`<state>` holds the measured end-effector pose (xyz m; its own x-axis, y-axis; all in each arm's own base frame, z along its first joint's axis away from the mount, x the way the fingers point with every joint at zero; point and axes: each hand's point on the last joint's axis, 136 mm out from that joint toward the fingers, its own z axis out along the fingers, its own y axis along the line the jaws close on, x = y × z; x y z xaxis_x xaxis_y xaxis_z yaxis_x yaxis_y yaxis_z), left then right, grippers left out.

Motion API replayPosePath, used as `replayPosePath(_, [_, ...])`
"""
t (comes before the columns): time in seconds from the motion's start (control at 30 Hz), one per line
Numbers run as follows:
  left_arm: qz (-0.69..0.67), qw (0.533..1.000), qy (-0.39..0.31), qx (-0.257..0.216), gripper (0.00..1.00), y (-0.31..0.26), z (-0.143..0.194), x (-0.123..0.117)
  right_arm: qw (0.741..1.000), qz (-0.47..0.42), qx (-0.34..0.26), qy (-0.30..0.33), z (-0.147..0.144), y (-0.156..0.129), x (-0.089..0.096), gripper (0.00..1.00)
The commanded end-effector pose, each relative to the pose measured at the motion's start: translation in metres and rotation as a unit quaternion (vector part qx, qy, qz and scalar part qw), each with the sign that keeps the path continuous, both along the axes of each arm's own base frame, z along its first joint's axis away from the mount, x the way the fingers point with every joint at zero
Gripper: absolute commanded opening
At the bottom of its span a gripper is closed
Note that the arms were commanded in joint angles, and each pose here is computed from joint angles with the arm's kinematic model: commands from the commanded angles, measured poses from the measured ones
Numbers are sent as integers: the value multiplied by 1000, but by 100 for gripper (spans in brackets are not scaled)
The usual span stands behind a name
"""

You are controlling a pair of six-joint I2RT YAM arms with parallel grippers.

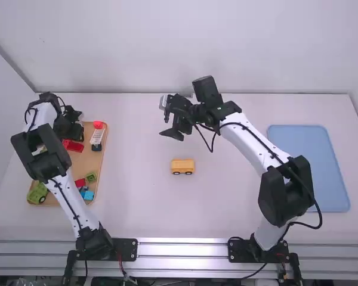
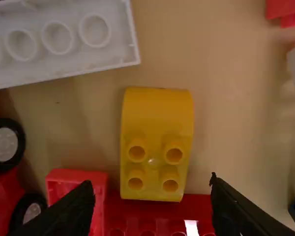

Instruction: Assemble lego blocks to make yellow taxi

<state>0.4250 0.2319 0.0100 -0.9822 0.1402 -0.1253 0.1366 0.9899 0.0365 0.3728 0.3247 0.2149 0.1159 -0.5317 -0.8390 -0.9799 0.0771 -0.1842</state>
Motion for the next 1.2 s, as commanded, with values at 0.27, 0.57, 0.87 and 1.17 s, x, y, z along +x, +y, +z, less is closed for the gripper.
replayPosePath(0.27, [-19, 1000, -7, -8, 54, -8, -17, 1, 1000, -4, 0, -6, 7, 3, 4, 99])
replayPosePath(0.57, [3, 999, -32, -21, 21, -10, -14, 10, 1000, -7, -5, -3, 5, 2, 4, 99])
replayPosePath(0.87, [19, 995, -93, -35, 15, -26, 53, 13, 1000, -19, -18, 6, -1, -5, 6, 99])
replayPosePath(1.17, [-231, 957, -172, -13, 25, -152, 107, -49, 999, -44, -22, 15, -3, -26, 18, 99])
